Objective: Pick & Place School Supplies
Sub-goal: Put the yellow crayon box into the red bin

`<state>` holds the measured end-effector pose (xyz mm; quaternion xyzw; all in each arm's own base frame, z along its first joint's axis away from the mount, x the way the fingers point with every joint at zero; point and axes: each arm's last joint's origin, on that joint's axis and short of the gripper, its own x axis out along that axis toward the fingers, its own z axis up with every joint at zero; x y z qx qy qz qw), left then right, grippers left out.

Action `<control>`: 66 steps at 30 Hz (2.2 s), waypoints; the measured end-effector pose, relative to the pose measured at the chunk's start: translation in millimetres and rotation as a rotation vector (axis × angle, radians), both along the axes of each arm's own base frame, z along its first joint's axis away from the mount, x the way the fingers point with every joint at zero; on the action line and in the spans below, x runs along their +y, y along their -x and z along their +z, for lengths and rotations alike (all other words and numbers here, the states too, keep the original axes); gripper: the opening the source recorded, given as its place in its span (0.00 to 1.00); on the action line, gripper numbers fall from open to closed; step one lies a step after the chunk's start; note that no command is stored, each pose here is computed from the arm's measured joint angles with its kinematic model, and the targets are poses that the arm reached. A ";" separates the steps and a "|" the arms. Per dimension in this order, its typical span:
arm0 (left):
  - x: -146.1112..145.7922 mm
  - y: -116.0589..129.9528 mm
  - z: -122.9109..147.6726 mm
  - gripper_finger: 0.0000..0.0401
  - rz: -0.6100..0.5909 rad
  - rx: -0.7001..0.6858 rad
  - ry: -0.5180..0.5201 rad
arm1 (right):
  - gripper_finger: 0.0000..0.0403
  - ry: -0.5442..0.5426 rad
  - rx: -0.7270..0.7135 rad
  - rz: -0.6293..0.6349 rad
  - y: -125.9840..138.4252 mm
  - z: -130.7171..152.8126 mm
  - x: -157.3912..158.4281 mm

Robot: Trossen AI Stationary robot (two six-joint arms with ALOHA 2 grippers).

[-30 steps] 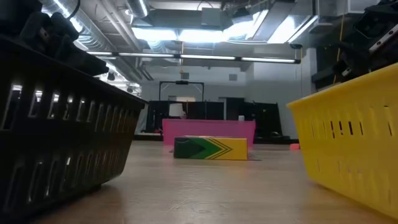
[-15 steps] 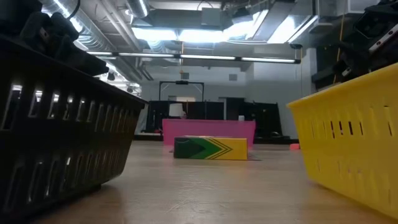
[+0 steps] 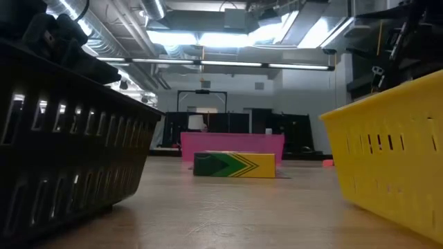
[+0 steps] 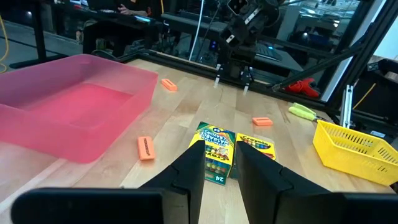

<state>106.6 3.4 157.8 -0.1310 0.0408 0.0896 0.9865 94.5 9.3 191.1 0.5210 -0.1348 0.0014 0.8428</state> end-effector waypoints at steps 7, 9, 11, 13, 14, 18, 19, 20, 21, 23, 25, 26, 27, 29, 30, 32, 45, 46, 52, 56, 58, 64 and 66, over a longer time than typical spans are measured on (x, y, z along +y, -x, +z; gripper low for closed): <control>0.0 0.0 -0.1 0.21 0.000 0.001 0.000 | 0.65 -0.146 0.046 -0.087 -5.1 -5.7 -2.2; 0.0 0.0 0.0 0.21 0.001 0.000 0.000 | 0.65 -0.167 0.067 -0.148 -6.8 -8.1 -3.5; 0.0 0.0 -0.1 0.21 0.000 0.001 0.000 | 0.65 -0.193 0.069 -0.207 -8.0 -8.8 -4.8; 0.0 0.0 0.0 0.21 0.000 0.000 0.000 | 0.65 -0.211 0.046 -0.250 -9.4 -6.7 -5.6; 0.0 0.0 0.0 0.21 0.000 0.000 0.000 | 0.65 -0.216 0.032 -0.256 -10.9 -5.3 -5.3; 0.2 0.0 1.0 0.21 0.009 -0.009 -0.001 | 0.65 -0.223 -0.016 -0.270 -17.8 -0.2 -3.7; 0.3 -0.1 1.8 0.21 0.011 -0.019 0.000 | 0.65 -0.219 -0.020 -0.274 -19.9 0.3 -3.2; 0.3 -0.3 4.0 0.21 0.012 -0.043 0.008 | 0.65 -0.220 -0.026 -0.279 -22.0 0.6 -2.7; 0.3 -0.4 7.1 0.21 0.014 -0.080 0.035 | 0.65 -0.221 -0.039 -0.285 -23.8 1.7 -2.3; 0.3 -0.5 13.1 0.21 0.017 -0.163 0.165 | 0.65 -0.186 -0.081 -0.306 -26.4 8.0 -1.8; 0.2 -0.1 19.4 0.21 0.009 -0.253 0.308 | 0.65 -0.114 -0.135 -0.344 -28.6 21.1 -1.6; 0.3 0.2 21.4 0.21 0.007 -0.282 0.362 | 0.65 -0.079 -0.166 -0.366 -29.5 29.5 -1.5; 0.6 0.4 23.1 0.21 0.015 -0.308 0.400 | 0.65 -0.038 -0.194 -0.388 -30.5 38.8 -1.3; 1.9 1.3 27.2 0.21 0.049 -0.368 0.442 | 0.65 0.039 -0.260 -0.403 -31.8 57.8 -0.4; 2.4 2.0 29.6 0.21 0.061 -0.400 0.460 | 0.65 0.079 -0.295 -0.399 -32.6 67.6 0.5; 2.7 3.4 35.3 0.21 0.056 -0.463 0.468 | 0.65 0.150 -0.345 -0.404 -33.7 86.0 1.8; 3.0 15.3 76.6 0.21 0.045 -0.688 0.268 | 0.65 0.494 -0.202 -0.415 -45.5 186.0 5.9; 3.4 15.1 82.1 0.21 0.069 -0.657 0.241 | 0.65 0.501 -0.143 -0.420 -46.0 192.2 4.8; 8.2 19.7 126.1 0.21 0.284 -0.301 0.075 | 0.65 0.498 0.239 -0.320 -41.8 216.9 -0.1; 13.8 29.1 143.5 0.21 0.521 -0.037 0.057 | 0.65 0.426 0.420 -0.333 -34.4 218.7 -3.4; 15.6 33.1 145.7 0.21 0.618 0.076 0.088 | 0.65 0.380 0.489 -0.347 -33.5 212.9 -4.3; 16.2 30.6 137.3 0.21 0.770 0.221 0.296 | 0.65 0.307 0.622 -0.355 -38.0 196.5 -4.1; 15.0 22.8 132.2 0.21 0.763 0.260 0.372 | 0.65 0.311 0.637 -0.353 -42.8 194.5 -3.2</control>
